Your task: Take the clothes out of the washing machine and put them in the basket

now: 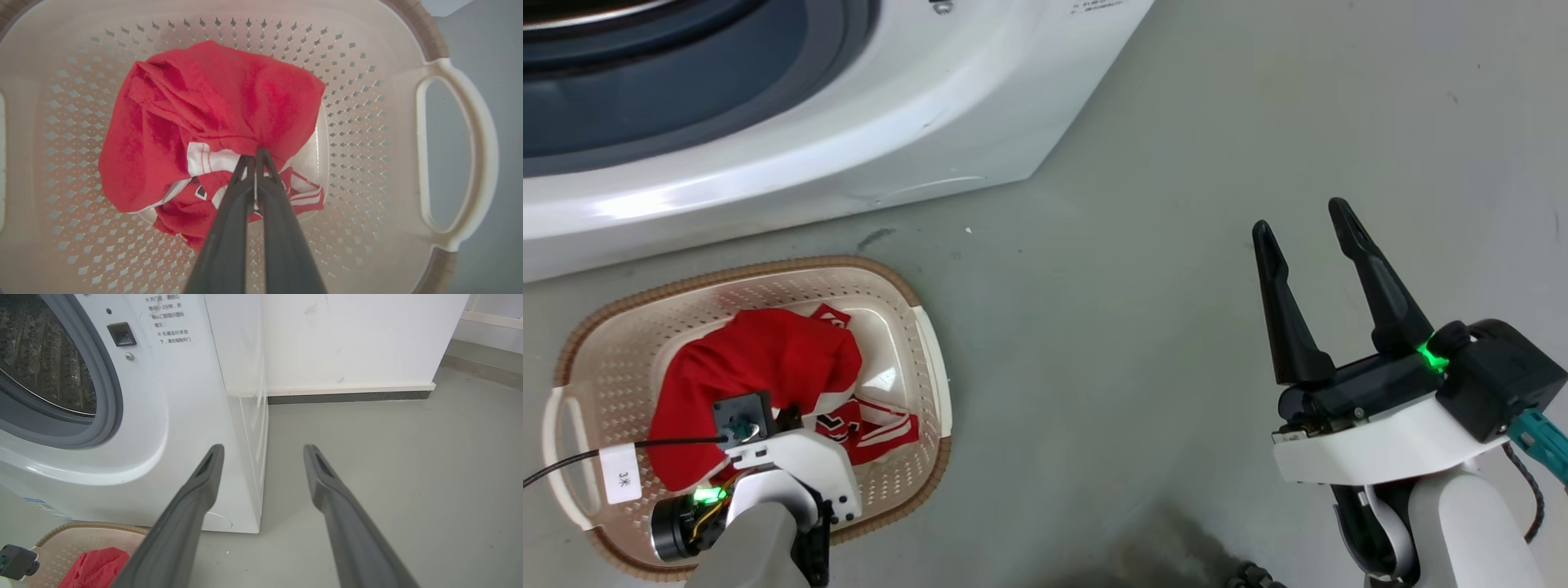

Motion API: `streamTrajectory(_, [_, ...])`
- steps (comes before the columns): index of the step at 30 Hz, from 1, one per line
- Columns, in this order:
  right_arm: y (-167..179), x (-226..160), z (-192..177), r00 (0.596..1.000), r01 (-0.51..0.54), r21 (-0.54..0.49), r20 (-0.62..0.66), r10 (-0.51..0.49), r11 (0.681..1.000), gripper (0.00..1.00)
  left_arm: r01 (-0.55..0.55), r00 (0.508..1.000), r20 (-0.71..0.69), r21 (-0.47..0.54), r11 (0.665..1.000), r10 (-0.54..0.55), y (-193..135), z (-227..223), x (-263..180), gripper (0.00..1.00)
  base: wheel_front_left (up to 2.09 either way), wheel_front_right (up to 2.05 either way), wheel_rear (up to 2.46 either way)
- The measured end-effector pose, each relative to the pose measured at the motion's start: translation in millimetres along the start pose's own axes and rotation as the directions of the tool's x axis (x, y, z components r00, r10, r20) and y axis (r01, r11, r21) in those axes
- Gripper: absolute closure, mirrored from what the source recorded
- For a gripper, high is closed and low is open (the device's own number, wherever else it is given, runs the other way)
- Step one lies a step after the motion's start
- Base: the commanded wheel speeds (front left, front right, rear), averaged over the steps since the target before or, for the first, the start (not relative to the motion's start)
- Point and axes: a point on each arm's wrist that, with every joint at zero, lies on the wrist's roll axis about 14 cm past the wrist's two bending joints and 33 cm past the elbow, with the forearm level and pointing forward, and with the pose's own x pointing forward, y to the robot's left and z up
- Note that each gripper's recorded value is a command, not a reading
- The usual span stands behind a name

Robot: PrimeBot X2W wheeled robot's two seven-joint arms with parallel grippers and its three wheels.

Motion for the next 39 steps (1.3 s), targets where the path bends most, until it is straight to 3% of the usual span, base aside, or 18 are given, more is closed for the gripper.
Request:
streamTrajectory(6, [-5,3,-13,1.0,0.011,-0.002,-0.027,-0.011,1.0,0.0,-0.003,0.99,-0.139,0.026,1.0,0.006,2,-44,5,1.0,0.0,0.0,0.0])
streamTrajectory(12, [-5,4,-16,0.999,0.01,0.002,-0.031,-0.01,1.0,0.0,0.014,0.984,-0.18,0.0,1.0,-0.014,-9,-54,2,1.0,0.0,0.0,0.0])
streamTrajectory(13, [-4,4,-16,0.999,0.007,0.006,-0.032,-0.007,1.0,0.0,0.006,0.983,-0.186,-0.012,1.0,-0.008,-9,-55,-1,0.81,0.0,0.0,0.0])
streamTrajectory(14, [-3,3,-14,1.0,0.004,0.008,-0.028,-0.004,1.0,0.0,0.0,0.982,-0.189,-0.02,1.0,-0.004,-9,-55,-4,0.49,0.0,0.0,0.0])
streamTrajectory(15, [-2,3,-12,1.0,0.001,0.008,-0.022,-0.001,1.0,0.0,0.001,0.982,-0.188,-0.025,1.0,-0.005,-10,-54,-6,0.03,0.0,0.0,0.0])
streamTrajectory(16, [-1,3,-9,1.0,-0.001,0.009,-0.016,0.001,1.0,0.0,0.002,0.982,-0.186,-0.029,1.0,-0.007,-11,-52,-9,0.0,0.0,0.0,0.0])
streamTrajectory(30, [7,-34,45,0.997,-0.007,-0.012,0.083,0.008,1.0,0.0,0.019,0.999,-0.033,-0.061,0.998,-0.021,-5,-10,-70,0.0,0.0,0.0,0.0])
streamTrajectory(36, [16,-48,62,0.993,-0.027,-0.014,0.117,0.029,1.0,0.0,0.023,0.98,0.198,-0.068,0.997,-0.009,2,56,-93,0.0,0.0,0.0,0.0])
streamTrajectory(37, [19,-53,68,0.991,-0.034,-0.011,0.132,0.035,0.999,0.0,0.02,0.95,0.311,-0.079,0.997,0.006,7,85,-110,0.0,0.0,0.0,0.0])
streamTrajectory(39, [21,-54,71,0.99,-0.04,-0.015,0.138,0.042,0.999,0.0,0.019,0.917,0.399,-0.085,0.996,0.017,9,109,-123,0.0,0.0,0.0,0.0])
